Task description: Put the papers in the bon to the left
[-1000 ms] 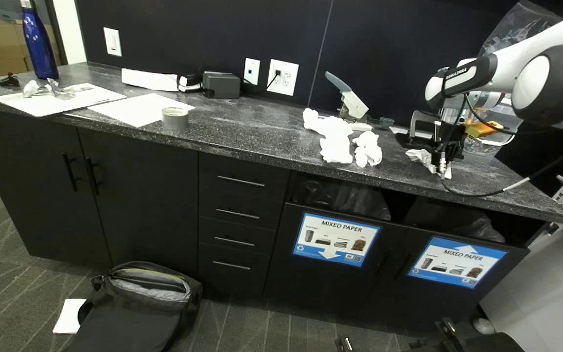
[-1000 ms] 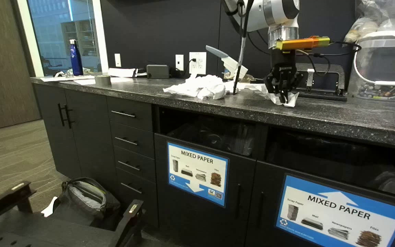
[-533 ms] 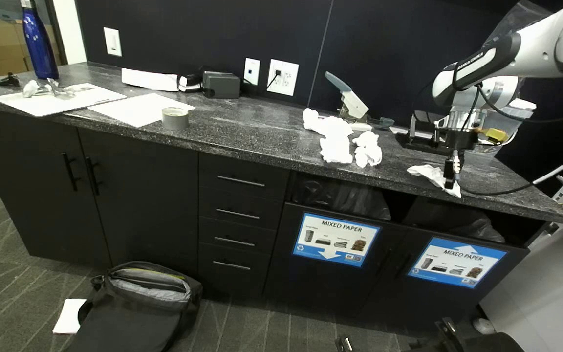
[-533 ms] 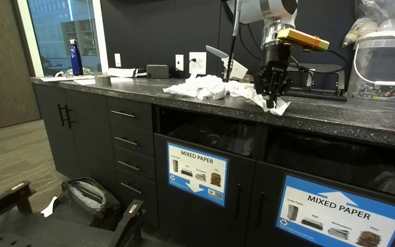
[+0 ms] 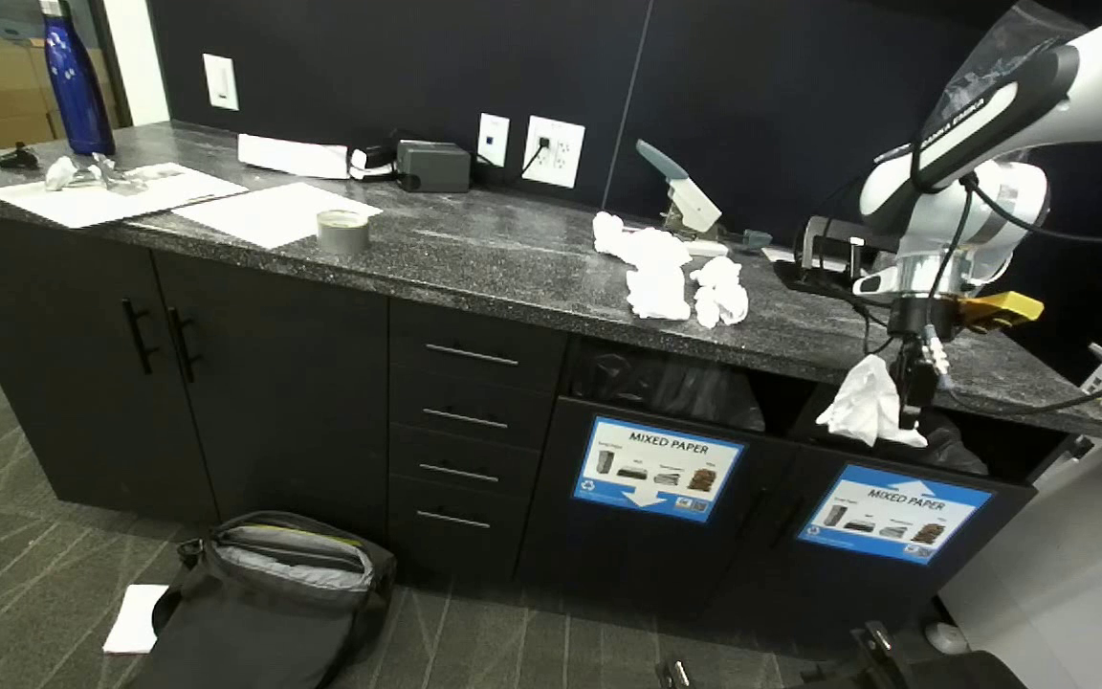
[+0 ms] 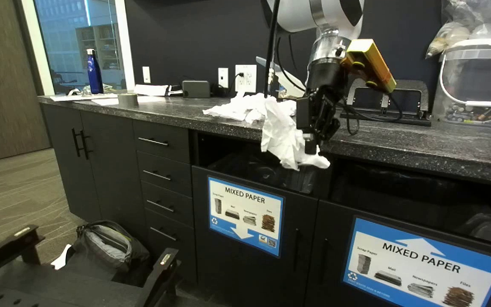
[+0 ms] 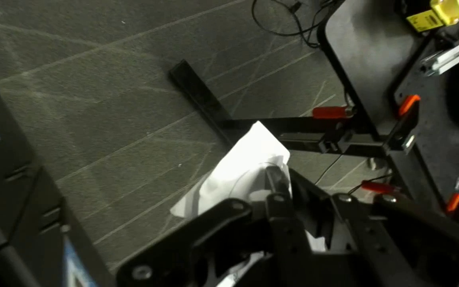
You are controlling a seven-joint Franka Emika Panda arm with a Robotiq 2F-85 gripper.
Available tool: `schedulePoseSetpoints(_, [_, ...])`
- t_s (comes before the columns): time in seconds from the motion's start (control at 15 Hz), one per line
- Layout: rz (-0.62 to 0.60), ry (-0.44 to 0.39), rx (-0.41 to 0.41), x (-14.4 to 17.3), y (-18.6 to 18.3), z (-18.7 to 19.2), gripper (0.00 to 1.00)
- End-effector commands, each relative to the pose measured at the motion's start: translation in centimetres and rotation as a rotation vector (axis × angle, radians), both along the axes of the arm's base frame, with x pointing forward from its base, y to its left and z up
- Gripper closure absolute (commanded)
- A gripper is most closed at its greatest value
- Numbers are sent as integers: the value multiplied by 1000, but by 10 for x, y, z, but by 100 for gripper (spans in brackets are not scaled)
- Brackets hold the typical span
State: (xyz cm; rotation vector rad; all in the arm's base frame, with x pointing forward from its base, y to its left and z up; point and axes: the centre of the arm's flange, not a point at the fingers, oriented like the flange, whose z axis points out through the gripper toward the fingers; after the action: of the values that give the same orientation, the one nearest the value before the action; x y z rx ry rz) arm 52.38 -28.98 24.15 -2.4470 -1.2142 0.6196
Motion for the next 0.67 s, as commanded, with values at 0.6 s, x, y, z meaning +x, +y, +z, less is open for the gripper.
schedulePoseSetpoints(0.6, [-199, -195, 97, -148, 151, -125, 95])
